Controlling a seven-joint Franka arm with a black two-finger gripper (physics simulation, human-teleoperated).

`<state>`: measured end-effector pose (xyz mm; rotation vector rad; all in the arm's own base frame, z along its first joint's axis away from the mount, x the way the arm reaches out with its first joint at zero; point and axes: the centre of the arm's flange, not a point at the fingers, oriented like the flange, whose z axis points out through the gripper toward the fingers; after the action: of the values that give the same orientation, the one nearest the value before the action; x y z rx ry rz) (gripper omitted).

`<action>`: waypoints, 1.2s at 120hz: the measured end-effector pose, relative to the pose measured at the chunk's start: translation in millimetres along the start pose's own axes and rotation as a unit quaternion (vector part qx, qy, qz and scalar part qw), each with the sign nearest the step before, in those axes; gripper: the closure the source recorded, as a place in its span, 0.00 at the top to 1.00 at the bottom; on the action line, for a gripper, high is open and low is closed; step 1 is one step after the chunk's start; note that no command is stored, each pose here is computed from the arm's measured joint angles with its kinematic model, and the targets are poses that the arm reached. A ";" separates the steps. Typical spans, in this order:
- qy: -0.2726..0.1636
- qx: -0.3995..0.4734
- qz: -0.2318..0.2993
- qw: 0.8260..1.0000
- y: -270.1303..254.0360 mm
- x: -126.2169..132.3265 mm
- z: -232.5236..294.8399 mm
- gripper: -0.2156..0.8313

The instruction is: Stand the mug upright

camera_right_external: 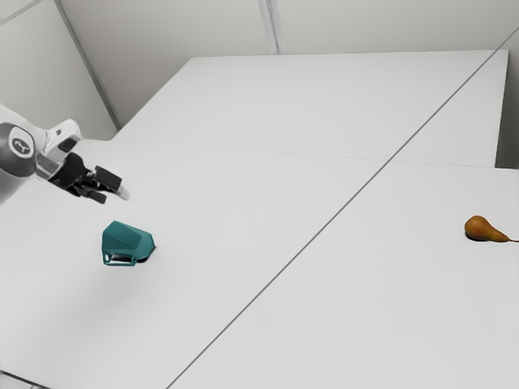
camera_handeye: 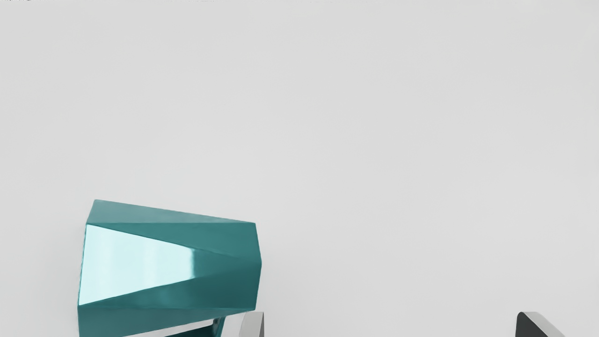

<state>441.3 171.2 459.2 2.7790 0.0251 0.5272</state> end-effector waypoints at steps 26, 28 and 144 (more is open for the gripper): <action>0.083 -0.059 -0.007 0.995 -75.5 -48.3 13.3 0.77; 0.087 -0.060 -0.005 0.994 -80.5 -51.2 15.5 0.77; 0.150 -0.040 0.257 0.954 -182.5 -128.3 80.2 0.77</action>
<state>357.9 311.3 287.1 2.5849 -0.6520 1.0460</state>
